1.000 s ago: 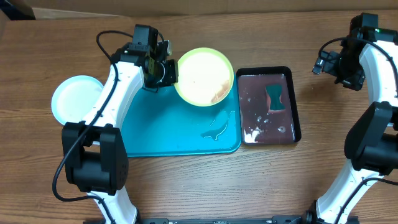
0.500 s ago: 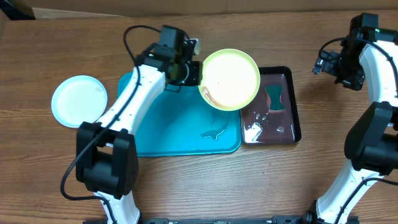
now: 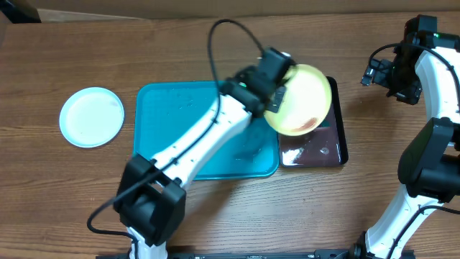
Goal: Clean dirty plates on tray and stack at the side
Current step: 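Lift the yellow plate by its rim with the left gripper and tilt it, then hold the yellow plate tilted over the black tray to drain it, then swing the yellow plate leftward and lower it onto the stacked plates, then release the yellow plate and raise the left gripper off the stack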
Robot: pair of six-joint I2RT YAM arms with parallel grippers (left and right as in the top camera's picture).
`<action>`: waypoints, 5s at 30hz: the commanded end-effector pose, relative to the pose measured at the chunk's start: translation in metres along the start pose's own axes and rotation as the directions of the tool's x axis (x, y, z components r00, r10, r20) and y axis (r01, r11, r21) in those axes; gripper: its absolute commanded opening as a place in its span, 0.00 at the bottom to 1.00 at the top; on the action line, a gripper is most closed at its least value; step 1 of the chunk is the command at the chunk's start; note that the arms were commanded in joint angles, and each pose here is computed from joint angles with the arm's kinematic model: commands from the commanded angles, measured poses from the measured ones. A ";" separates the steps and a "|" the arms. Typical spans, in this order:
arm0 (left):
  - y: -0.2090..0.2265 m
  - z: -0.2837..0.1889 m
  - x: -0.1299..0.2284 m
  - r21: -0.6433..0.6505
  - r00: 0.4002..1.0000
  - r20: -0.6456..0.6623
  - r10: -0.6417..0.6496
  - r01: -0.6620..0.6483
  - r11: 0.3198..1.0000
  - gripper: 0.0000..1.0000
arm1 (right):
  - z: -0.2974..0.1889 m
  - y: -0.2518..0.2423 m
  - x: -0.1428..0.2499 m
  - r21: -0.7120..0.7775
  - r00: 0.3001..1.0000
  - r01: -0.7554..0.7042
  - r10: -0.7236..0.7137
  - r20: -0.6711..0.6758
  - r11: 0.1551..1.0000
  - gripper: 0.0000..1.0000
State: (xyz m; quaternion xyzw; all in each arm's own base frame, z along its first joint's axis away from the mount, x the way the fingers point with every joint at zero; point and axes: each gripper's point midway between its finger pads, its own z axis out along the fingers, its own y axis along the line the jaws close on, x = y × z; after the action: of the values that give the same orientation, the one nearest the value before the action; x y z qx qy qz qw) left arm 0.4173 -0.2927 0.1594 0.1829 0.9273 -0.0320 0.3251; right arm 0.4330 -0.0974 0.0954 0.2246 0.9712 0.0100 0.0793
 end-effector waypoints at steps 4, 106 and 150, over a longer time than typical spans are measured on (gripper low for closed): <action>0.004 -0.064 -0.050 -0.396 0.960 0.210 0.183 -0.088 0.914 0.04 | -0.012 0.000 -0.007 -0.010 0.999 -0.011 0.011 0.039 1.000 1.00; 0.407 -0.082 0.168 -0.352 0.304 -0.104 -0.947 0.880 0.320 0.04 | -0.012 0.000 -0.007 -0.010 0.999 -0.011 0.011 0.039 1.000 1.00; 0.471 -0.085 0.274 -0.515 0.121 0.097 -0.988 0.856 0.055 0.14 | -0.012 0.000 -0.007 -0.010 0.999 -0.011 0.011 0.039 1.000 1.00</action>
State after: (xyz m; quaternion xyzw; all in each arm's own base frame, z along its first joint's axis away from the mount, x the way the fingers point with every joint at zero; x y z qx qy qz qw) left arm 0.3352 0.2525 0.0821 -0.5381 0.8351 0.0206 0.1128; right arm 0.4331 -0.0974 0.0954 0.2245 0.9712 0.0102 0.0795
